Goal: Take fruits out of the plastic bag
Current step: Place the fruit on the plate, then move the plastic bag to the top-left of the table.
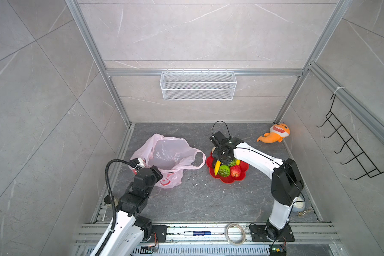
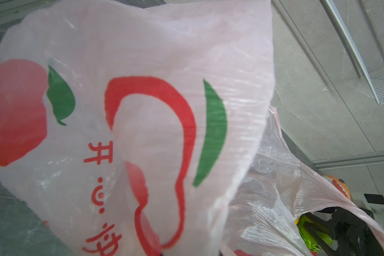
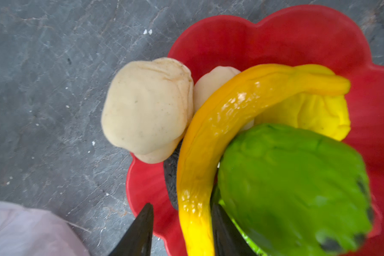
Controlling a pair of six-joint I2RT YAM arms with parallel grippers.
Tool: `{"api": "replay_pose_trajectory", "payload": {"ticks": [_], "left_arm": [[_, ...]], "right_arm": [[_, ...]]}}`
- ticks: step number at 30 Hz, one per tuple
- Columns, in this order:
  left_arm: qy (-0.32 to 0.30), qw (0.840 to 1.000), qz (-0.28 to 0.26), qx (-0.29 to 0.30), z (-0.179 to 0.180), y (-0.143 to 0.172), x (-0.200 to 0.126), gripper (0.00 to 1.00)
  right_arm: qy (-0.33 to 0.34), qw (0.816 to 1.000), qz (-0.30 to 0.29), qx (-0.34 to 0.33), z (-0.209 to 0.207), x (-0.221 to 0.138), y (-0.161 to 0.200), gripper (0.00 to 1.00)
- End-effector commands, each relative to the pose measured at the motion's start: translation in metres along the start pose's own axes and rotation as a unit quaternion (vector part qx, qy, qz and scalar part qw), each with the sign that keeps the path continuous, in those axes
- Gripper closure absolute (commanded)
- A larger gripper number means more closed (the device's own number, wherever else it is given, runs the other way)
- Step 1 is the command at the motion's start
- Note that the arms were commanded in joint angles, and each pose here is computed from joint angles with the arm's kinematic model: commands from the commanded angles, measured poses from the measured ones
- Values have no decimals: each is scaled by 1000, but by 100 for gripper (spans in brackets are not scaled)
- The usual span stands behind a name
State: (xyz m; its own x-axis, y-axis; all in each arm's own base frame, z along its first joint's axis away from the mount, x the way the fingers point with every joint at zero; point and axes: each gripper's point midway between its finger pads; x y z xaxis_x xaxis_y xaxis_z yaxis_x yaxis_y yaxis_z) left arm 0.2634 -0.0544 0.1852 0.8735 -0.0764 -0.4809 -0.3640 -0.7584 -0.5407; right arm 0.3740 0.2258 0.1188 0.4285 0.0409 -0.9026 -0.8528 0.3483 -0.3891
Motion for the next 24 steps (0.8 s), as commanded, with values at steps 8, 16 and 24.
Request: {"api": "replay_pose_trajectory", "payload": {"ticks": [8, 16, 24], "left_arm": [[52, 999, 7, 4, -43, -3, 29, 98], [60, 998, 19, 19, -68, -4, 59, 98], [57, 997, 22, 42, -88, -7, 88, 94]], "right_arm": [[-68, 996, -45, -21, 14, -53, -19, 53], [-128, 984, -85, -88, 30, -98, -31, 50], [-164, 968, -102, -163, 31, -125, -27, 47]]}}
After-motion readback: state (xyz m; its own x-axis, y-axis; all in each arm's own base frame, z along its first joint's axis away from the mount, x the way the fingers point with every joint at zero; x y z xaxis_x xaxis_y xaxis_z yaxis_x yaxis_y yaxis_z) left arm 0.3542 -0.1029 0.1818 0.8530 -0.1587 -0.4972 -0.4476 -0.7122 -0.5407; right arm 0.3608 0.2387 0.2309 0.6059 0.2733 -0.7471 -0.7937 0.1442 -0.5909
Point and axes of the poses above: each gripper's point midway between its finger pads, its own x axis out along the fingers, its own z axis along the line the jaws close on, y = z × x, and after that the axes turned 10 degrees about -x, right-handed
